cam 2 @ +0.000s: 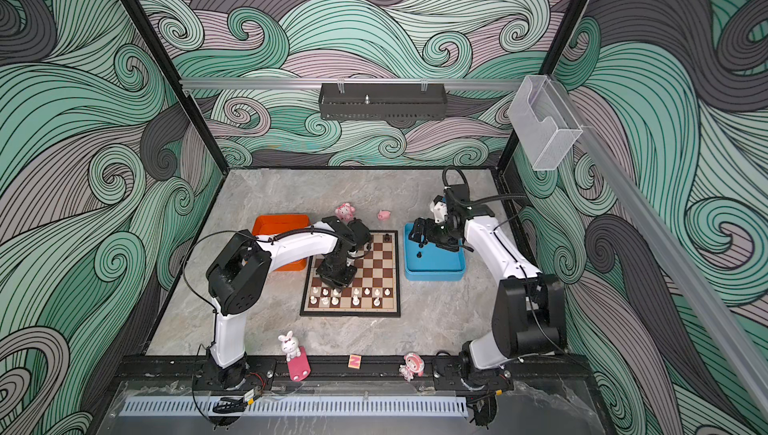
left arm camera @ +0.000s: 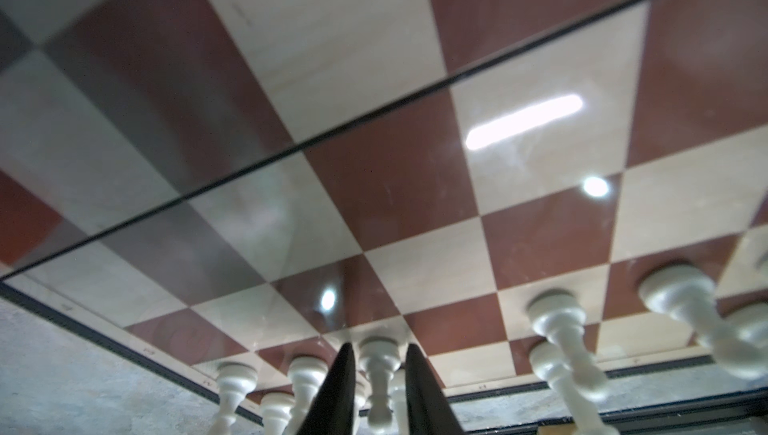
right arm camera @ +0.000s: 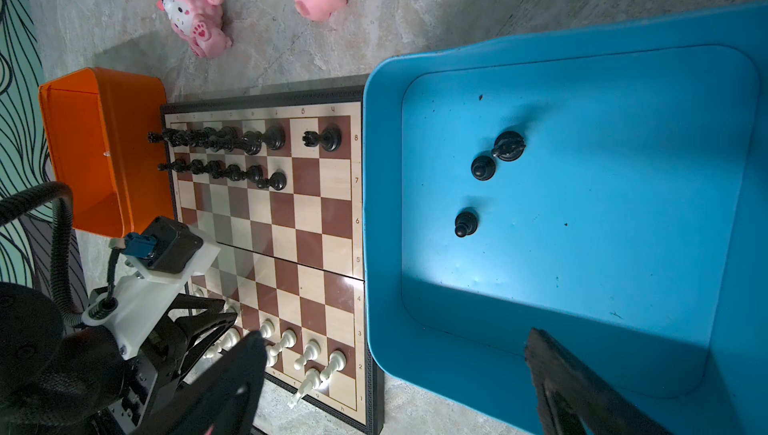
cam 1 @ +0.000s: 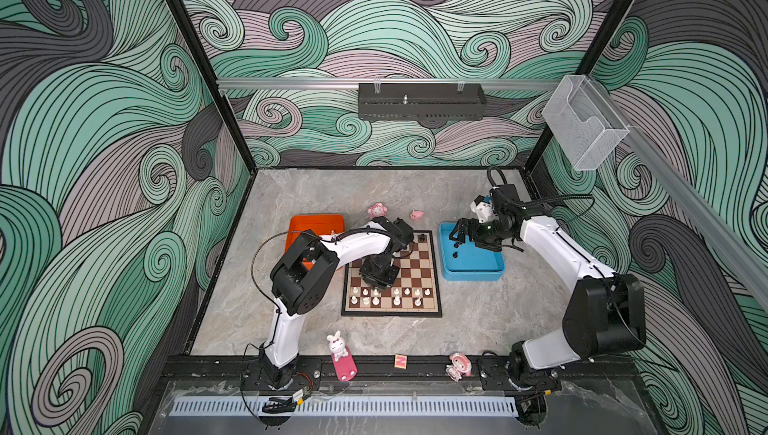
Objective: Set up the chess pieces on the board
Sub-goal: 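Lower the white piece onto a square in the board's nearest row, then open the left gripper and move it back over the orange bin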
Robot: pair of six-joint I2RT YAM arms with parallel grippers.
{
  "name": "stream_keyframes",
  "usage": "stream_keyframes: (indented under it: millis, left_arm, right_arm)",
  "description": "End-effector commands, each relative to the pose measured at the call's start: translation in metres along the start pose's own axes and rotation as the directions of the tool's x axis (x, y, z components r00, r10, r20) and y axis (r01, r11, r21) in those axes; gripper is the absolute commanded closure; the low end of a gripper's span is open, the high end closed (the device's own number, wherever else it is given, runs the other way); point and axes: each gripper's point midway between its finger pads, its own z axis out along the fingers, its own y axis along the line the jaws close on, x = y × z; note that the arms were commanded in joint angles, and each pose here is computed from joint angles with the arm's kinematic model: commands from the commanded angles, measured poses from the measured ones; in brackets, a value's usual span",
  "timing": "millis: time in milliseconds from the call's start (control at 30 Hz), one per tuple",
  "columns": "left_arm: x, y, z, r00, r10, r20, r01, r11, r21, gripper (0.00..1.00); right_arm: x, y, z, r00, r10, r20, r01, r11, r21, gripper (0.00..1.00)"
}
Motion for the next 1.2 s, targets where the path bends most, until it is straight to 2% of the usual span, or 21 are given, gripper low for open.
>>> stream_keyframes:
  millis: [0,167,333,500,667,900,1167]
  left_arm:
    - [-0.003,-0.001,-0.012,1.000,-0.005,0.024,0.005,1.000,-0.011,0.72]
    - [-0.006,-0.002,-0.026,0.999,-0.007,0.054,0.007,1.000,-0.006,0.65]
    - [-0.011,0.000,-0.043,0.996,-0.006,0.094,0.007,1.000,-0.015,0.53]
    - [-0.014,0.005,-0.055,0.993,-0.003,0.121,0.007,1.000,-0.030,0.47]
    - [-0.020,0.013,-0.069,0.988,-0.024,0.155,0.027,0.999,-0.019,0.30]
    - [-0.031,0.050,-0.092,0.972,-0.105,0.210,0.105,0.994,0.010,0.13]
    - [-0.039,0.114,-0.110,0.935,-0.239,0.260,0.237,0.971,0.041,0.07]
  right_arm:
    - [0.001,0.000,-0.001,1.000,0.004,-0.007,-0.004,1.000,-0.006,0.02]
    - [-0.001,0.000,-0.003,1.000,0.002,0.001,-0.002,1.000,-0.003,0.03]
    - [0.000,0.000,-0.004,1.000,0.005,0.002,-0.005,1.000,-0.006,0.03]
    - [-0.001,0.000,-0.007,1.000,0.008,0.015,-0.008,1.000,0.002,0.03]
    - [-0.003,-0.001,-0.012,0.999,0.013,0.034,-0.014,1.000,0.017,0.03]
    - [-0.009,0.006,-0.018,0.998,0.020,0.058,-0.020,1.000,-0.003,0.08]
    - [-0.017,0.020,-0.017,0.999,0.006,0.048,-0.005,1.000,-0.013,0.09]
